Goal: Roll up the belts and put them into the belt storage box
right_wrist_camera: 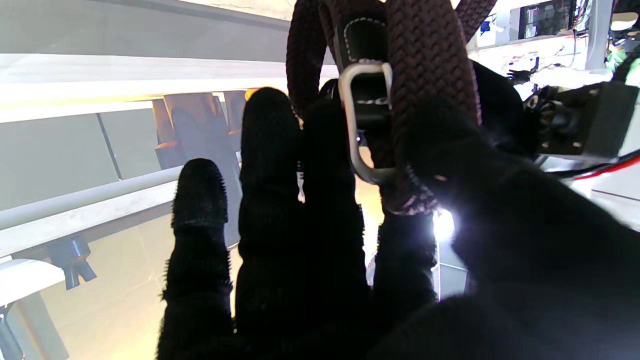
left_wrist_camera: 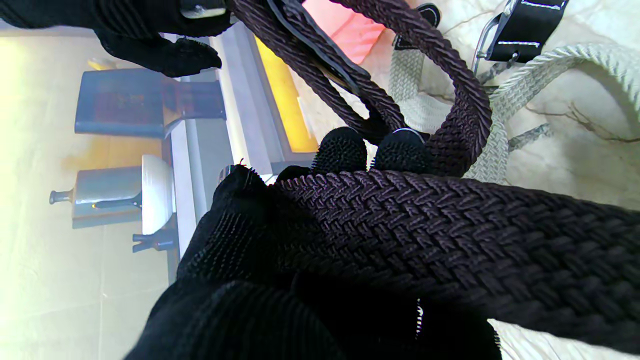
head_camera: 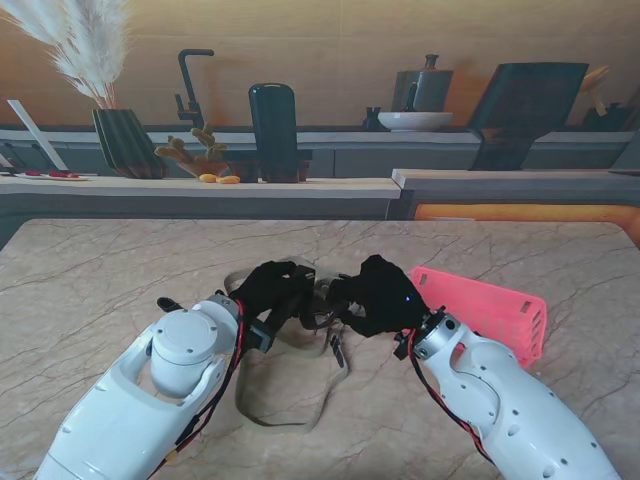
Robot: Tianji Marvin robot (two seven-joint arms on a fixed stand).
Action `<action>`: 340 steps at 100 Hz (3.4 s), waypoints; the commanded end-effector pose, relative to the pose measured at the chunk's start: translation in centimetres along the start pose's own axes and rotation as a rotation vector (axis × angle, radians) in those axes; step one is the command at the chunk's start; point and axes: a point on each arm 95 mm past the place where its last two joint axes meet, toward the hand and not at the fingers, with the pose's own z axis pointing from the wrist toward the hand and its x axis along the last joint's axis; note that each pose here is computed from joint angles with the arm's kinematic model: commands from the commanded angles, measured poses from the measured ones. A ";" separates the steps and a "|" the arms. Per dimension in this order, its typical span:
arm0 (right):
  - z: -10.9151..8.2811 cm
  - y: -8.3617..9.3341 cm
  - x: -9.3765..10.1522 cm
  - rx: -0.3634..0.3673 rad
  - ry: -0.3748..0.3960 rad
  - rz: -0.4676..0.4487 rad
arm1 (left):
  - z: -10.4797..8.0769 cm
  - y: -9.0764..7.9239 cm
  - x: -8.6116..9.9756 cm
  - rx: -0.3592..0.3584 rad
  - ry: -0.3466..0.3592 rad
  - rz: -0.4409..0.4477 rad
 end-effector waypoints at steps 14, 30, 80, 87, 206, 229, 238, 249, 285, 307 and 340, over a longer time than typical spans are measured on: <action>0.3 -0.4 0.0 -0.001 -0.017 0.002 | 0.3 0.5 1.1 0.002 0.012 -0.012; 0.4 -0.9 -0.1 0.010 -0.035 0.013 | 0.6 0.6 1.6 0.012 0.021 -0.031; 1.5 -2.4 -0.8 -0.018 -0.162 0.061 | 0.5 1.5 1.8 -0.017 0.037 -0.036; 1.7 -2.6 -0.9 -0.023 -0.184 0.085 | 0.5 1.6 1.6 -0.015 0.036 -0.026; 2.3 -4.4 -1.2 -0.069 -0.248 0.368 | 0.9 0.9 2.3 -0.105 0.127 -0.073; 2.4 -4.3 -0.7 -0.101 -0.231 0.454 | 1.0 1.1 2.1 -0.130 0.124 -0.172; 2.5 -4.4 -0.6 -0.106 -0.225 0.473 | 1.0 1.1 2.0 -0.151 0.121 -0.218; 2.6 -4.4 -0.3 -0.118 -0.216 0.500 | 1.1 1.2 1.9 -0.164 0.116 -0.247; 2.7 -4.3 0.2 -0.148 -0.205 0.560 | 1.0 1.2 1.8 -0.195 0.140 -0.281; 2.8 -4.4 0.7 -0.158 -0.226 0.670 | 0.9 1.2 1.8 -0.176 0.162 -0.302; 2.8 -4.4 0.9 -0.159 -0.259 0.717 | 0.5 0.9 1.9 -0.142 0.202 -0.311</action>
